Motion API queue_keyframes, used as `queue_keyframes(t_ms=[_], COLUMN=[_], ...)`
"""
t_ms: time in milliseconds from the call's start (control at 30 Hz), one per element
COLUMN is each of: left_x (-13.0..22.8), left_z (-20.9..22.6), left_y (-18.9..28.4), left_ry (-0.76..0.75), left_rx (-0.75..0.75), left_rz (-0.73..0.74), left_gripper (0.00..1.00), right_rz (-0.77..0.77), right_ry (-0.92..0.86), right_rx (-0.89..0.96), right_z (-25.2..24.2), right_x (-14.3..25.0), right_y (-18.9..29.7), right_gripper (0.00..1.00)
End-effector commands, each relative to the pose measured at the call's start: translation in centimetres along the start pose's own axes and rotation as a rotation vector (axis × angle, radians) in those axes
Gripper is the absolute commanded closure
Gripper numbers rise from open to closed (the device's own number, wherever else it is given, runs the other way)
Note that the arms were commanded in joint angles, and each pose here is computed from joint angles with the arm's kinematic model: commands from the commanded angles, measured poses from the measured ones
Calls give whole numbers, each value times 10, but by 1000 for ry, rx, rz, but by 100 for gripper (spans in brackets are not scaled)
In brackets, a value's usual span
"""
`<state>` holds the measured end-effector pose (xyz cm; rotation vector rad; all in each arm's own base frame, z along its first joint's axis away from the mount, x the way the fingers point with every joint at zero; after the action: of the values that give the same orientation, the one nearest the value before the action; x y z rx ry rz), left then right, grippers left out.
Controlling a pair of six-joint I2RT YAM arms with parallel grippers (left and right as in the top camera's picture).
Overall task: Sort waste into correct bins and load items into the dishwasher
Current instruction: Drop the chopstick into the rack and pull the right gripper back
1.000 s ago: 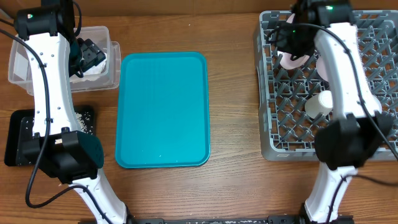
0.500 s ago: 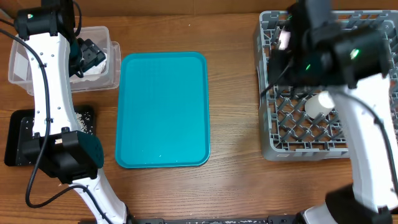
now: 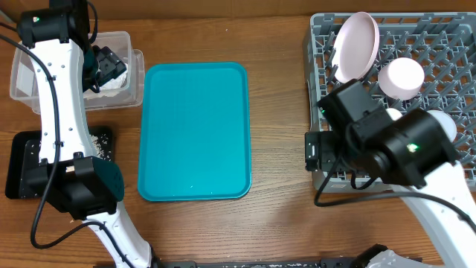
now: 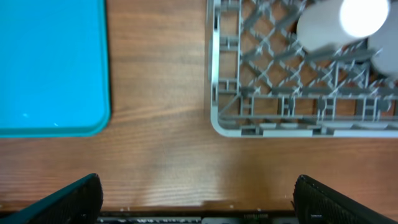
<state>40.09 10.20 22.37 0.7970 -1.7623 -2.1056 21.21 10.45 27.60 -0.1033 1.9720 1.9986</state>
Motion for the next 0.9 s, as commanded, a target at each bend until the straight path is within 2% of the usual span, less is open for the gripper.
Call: queue_keyframes(t_ms=[0,500,633,867], left_x=[0,0,0,0], left_z=[0,0,0,0], left_y=[4,4,4,4], left_ry=[12,12,12,12], left_rx=[8,8,8,8], left_rz=[-8,-8,-8,-8], left_gripper=[0,0,0,0], right_rz=[53,109,68,-100], right_ry=[-17,-17,-3,105], right_rx=[-9,-62,-92,-249], right_z=[3,16,23,54], right_x=[8,13,5,-28], right_y=[-9,-12,-12,0], right_gripper=[0,0,0,0])
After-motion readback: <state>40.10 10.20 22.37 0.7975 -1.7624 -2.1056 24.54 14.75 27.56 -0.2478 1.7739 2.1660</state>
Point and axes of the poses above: each gripper's point midway between its finger pads, its own y axis back along the fingers, its own z axis along the line the jaws close on, x = y × z, the point moved 1 cm from there along y, back along the fingers, and after that the axes turned 11 degrees about -y, right-handed, at the moved point
